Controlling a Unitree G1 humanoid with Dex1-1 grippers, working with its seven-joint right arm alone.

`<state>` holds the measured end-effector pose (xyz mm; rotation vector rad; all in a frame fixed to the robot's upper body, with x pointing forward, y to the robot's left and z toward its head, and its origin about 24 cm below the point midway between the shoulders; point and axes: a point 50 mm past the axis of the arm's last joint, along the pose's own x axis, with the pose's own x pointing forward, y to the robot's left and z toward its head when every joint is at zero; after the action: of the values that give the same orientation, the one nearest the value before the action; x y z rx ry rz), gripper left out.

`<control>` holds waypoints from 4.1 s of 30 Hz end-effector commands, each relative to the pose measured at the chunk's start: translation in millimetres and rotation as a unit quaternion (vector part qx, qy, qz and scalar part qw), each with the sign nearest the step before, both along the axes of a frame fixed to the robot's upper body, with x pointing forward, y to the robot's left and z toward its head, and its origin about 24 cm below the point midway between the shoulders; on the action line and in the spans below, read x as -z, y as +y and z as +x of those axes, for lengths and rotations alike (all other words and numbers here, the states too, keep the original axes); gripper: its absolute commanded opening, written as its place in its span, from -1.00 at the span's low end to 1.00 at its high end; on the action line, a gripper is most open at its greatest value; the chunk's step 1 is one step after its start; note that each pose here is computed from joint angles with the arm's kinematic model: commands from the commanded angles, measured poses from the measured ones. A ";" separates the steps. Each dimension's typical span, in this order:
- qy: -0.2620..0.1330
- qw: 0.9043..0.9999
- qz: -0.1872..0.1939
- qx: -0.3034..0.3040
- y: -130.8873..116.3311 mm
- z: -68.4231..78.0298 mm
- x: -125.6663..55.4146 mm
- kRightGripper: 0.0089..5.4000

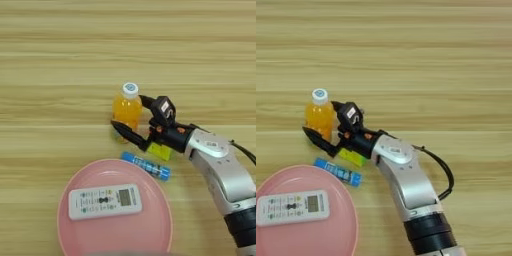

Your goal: Move the objects on the table

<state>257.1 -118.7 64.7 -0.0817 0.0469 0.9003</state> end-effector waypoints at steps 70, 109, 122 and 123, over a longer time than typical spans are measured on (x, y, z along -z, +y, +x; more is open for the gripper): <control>0.026 0.953 -0.207 -0.218 -127.5 -55.5 -29.5 0.99; 0.046 0.955 -0.205 -0.209 -95.7 -46.7 20.4 0.99; 0.042 0.957 -0.195 -0.211 -87.8 -45.2 22.1 0.67; 0.042 0.957 -0.194 -0.211 -87.0 -44.6 22.4 0.62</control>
<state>196.5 -205.9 23.9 -0.3572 0.3729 1.3534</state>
